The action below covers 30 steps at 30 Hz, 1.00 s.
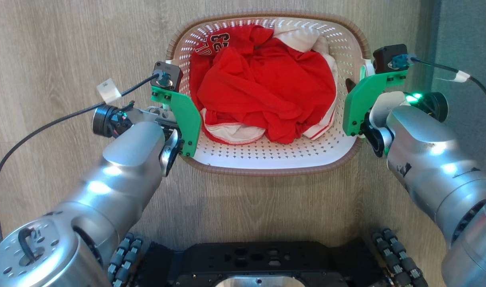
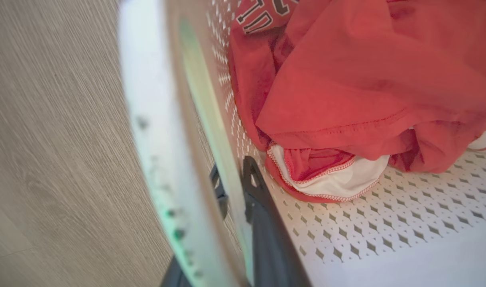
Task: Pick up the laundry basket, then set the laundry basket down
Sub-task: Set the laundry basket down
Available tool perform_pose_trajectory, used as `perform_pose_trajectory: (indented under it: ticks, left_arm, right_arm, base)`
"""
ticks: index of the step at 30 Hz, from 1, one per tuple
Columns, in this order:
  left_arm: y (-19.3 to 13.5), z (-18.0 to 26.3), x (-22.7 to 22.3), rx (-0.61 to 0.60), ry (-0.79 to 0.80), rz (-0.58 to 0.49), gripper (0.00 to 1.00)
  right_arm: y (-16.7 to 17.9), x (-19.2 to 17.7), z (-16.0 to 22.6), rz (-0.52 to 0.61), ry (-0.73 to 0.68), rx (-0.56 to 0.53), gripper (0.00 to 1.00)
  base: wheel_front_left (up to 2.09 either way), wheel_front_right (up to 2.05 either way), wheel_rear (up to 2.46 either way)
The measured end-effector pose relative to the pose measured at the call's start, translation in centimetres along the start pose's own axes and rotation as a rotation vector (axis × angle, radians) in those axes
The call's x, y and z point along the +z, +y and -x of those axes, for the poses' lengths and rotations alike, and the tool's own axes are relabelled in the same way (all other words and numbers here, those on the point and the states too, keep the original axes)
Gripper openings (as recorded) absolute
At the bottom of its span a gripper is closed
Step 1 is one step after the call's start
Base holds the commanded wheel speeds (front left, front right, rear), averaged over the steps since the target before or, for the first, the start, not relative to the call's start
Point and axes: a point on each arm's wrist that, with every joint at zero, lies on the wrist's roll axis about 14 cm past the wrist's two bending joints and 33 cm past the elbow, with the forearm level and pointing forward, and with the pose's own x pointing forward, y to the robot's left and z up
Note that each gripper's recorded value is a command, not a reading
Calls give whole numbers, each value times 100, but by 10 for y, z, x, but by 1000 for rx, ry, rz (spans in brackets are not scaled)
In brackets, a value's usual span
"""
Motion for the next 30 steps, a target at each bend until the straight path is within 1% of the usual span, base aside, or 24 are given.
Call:
perform_pose_trajectory:
  ticks: [1, 2, 3, 4, 14, 19, 24, 30]
  left_arm:
    - [1, 0, 0, 10, -2, 6, 0]
    - [3, 0, 0, 21, -3, 6, 32]
    - [5, 0, 0, 35, -5, 5, 100]
    - [5, 0, 1, 42, -12, 11, 100]
    - [10, 2, 9, 70, -43, 10, 100]
    - [11, 7, 15, 78, -57, 3, 100]
    - [9, 20, 26, 78, -95, 2, 100]
    - [3, 44, 33, 80, -150, 6, 100]
  right_arm:
    - [0, 0, 0, -3, 2, 0, 0]
    - [0, -1, -1, -1, 5, 1, 5]
    - [1, 0, -1, 4, 4, 4, 50]
    - [2, -1, -1, 18, 8, 8, 100]
    - [5, 0, 0, 28, 9, 13, 100]
    - [5, 8, 6, 24, -11, 8, 100]
    - [7, 18, 17, 29, -33, 1, 100]
    - [12, 22, 40, 20, -54, -9, 100]
  base:
    - [0, 0, 0]
    - [0, 0, 0]
    - [0, 0, 0]
    - [0, 0, 0]
    - [0, 0, 0]
    - [0, 0, 0]
    - [0, 0, 0]
    - [0, 0, 0]
